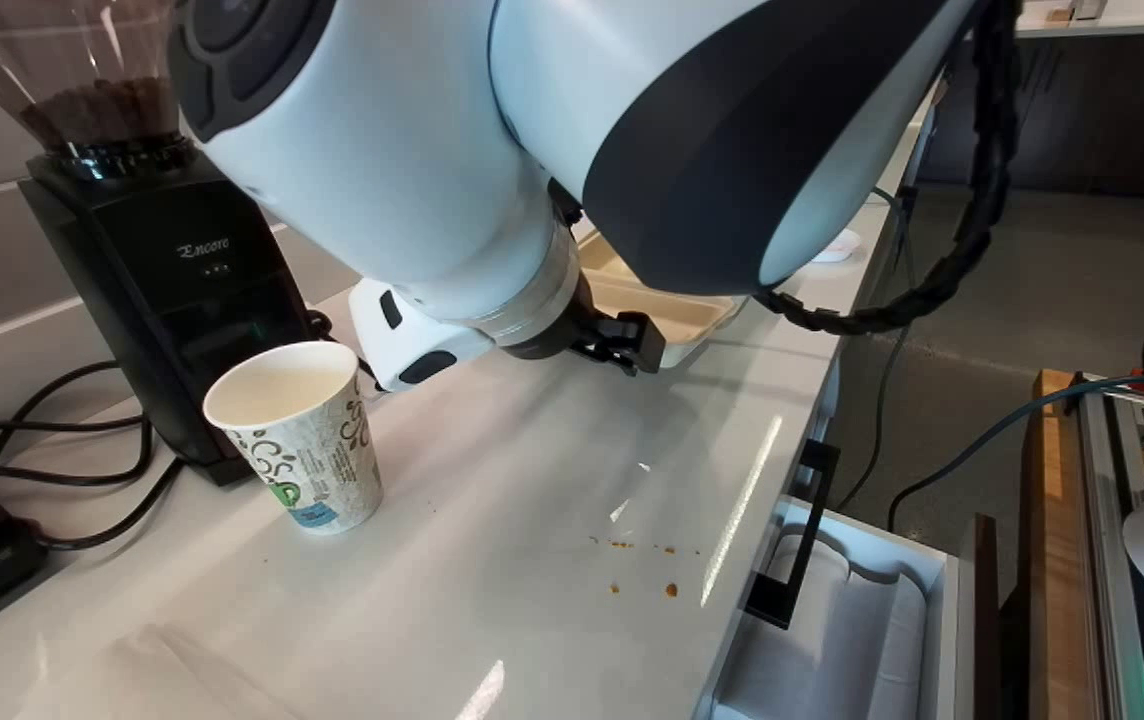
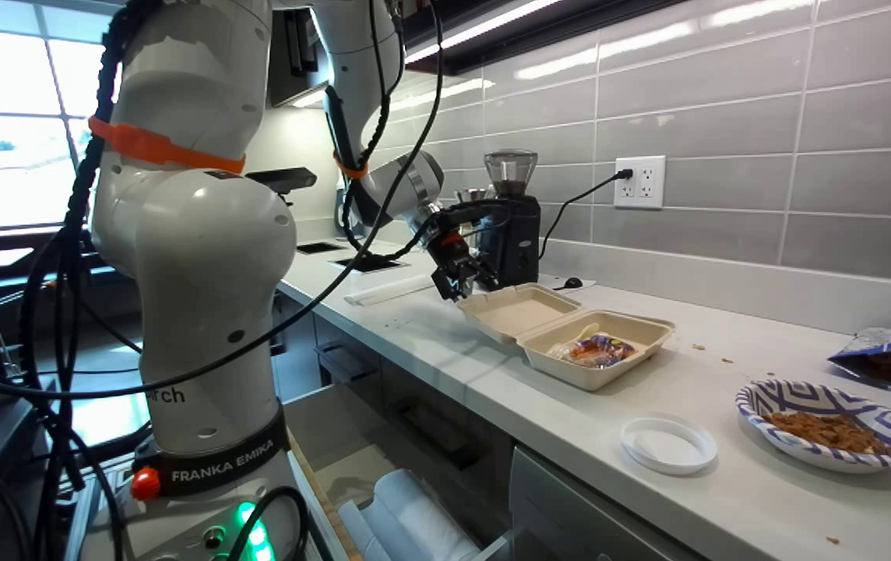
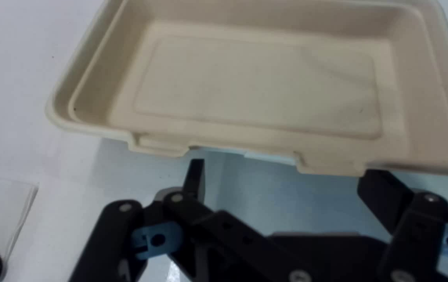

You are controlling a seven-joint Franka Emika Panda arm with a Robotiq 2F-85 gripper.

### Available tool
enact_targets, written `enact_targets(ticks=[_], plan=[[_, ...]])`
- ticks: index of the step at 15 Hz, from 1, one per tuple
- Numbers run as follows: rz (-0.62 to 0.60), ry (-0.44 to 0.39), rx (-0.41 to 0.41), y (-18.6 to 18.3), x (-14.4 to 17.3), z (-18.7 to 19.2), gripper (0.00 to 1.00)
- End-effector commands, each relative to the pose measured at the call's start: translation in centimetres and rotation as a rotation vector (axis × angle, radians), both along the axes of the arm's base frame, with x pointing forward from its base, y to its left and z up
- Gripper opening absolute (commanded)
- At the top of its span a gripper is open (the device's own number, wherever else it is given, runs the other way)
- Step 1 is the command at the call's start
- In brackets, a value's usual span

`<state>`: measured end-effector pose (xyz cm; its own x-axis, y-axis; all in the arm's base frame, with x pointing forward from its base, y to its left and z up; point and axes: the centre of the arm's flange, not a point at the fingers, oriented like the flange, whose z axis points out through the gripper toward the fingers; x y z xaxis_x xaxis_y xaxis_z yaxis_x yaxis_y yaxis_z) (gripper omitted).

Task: Close the bowl

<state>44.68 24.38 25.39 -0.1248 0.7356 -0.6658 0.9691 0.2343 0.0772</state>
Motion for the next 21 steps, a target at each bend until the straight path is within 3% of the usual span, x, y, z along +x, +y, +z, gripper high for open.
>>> enact_targets(ticks=[1, 8, 21], plan=[[0.009, -0.027, -0.067, -0.2, 1.2, 0.8, 1.00], [-0.006, -0.047, -0.165, -0.1, 3.0, 2.5, 1.00], [-0.059, -0.030, -0.257, -5.8, 5.6, 4.2, 1.00]])
